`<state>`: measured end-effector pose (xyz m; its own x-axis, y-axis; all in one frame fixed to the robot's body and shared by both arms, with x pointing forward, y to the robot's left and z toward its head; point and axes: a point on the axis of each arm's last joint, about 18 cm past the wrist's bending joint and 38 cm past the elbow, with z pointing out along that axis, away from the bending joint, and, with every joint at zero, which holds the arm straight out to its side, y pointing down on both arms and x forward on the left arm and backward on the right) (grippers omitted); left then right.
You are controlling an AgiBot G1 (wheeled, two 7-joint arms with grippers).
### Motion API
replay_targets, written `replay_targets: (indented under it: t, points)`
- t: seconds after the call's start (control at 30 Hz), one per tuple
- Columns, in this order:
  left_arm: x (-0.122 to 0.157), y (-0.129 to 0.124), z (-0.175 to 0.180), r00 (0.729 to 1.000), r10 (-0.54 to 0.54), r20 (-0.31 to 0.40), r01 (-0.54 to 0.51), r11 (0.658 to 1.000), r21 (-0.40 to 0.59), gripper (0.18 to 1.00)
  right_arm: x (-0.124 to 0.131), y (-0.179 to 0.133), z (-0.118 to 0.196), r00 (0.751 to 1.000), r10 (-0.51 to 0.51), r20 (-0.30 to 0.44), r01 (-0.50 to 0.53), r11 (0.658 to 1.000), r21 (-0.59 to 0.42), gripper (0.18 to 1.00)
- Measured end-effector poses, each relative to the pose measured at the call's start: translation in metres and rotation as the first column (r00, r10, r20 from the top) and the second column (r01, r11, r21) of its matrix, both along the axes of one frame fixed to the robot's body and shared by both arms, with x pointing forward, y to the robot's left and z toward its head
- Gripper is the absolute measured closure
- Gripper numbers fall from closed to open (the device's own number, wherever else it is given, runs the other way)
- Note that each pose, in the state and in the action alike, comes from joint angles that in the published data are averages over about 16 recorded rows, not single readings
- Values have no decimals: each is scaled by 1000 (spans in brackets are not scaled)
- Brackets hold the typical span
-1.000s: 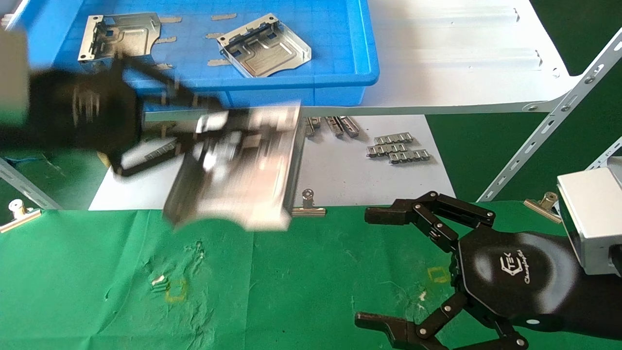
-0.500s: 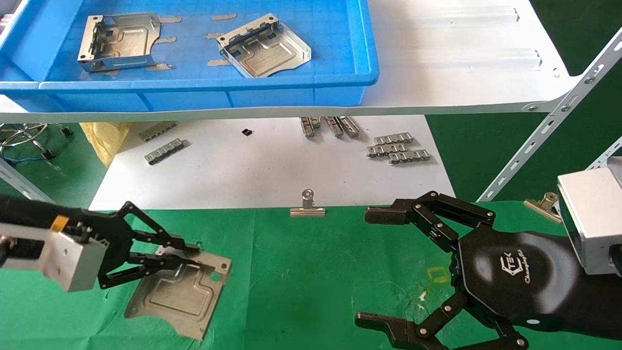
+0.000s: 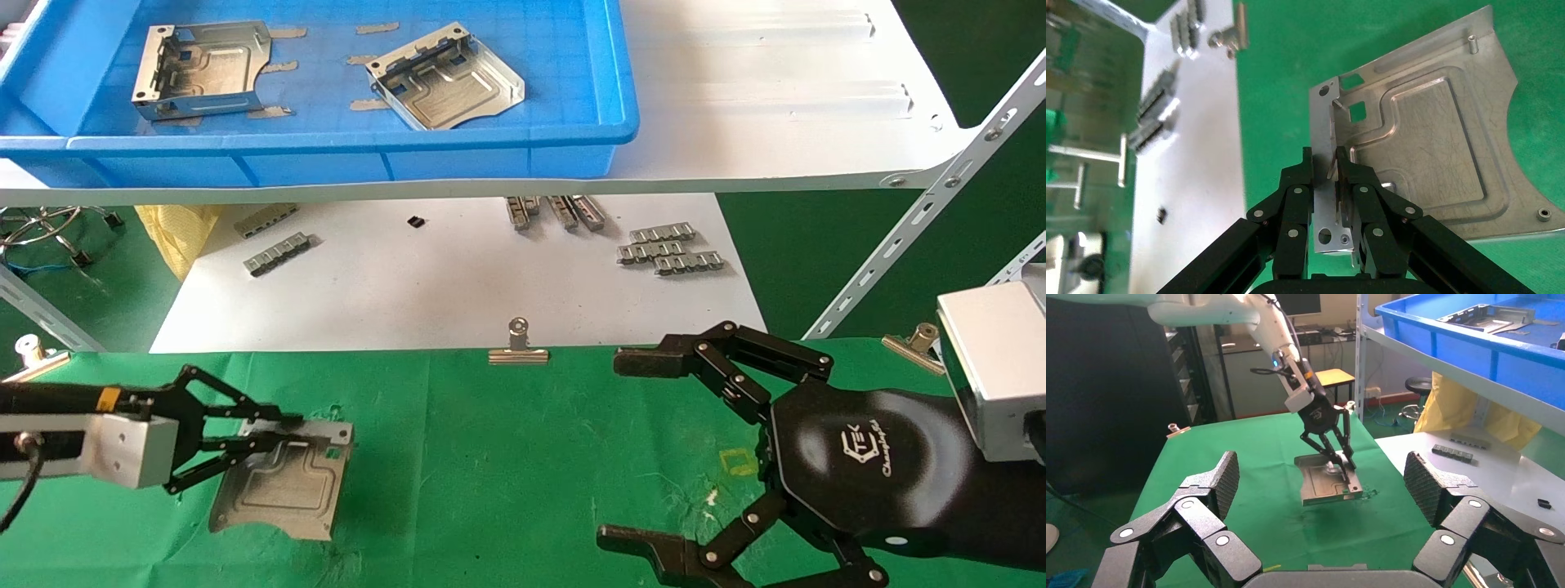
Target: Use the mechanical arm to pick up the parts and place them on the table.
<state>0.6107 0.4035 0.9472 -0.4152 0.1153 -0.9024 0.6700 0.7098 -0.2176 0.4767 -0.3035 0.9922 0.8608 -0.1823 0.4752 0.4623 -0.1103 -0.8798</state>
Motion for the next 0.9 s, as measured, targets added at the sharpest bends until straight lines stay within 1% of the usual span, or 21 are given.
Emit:
replay_targets:
  t: [0.33,0.53,0.6,0.73,0.9]
  points:
    - [4,4,-23,1000,19,-8,-19,1000,-12,926,0,0,0,1000,0,0,0,1000,0,178]
    - [3,4,-26,1000,13,-8,-13,1000,-16,893,0,0,0,1000,0,0,0,1000,0,178]
    - [2,4,-26,1000,10,-14,-10,1000,-22,871,0,0,0,1000,0,0,0,1000,0,178]
    - [-1,3,-26,999,7,-46,-9,998,-57,830,0,0,0,1000,0,0,0,1000,0,178]
    - [-8,3,-25,992,5,-125,-24,989,-148,743,0,0,0,1000,0,0,0,1000,0,178]
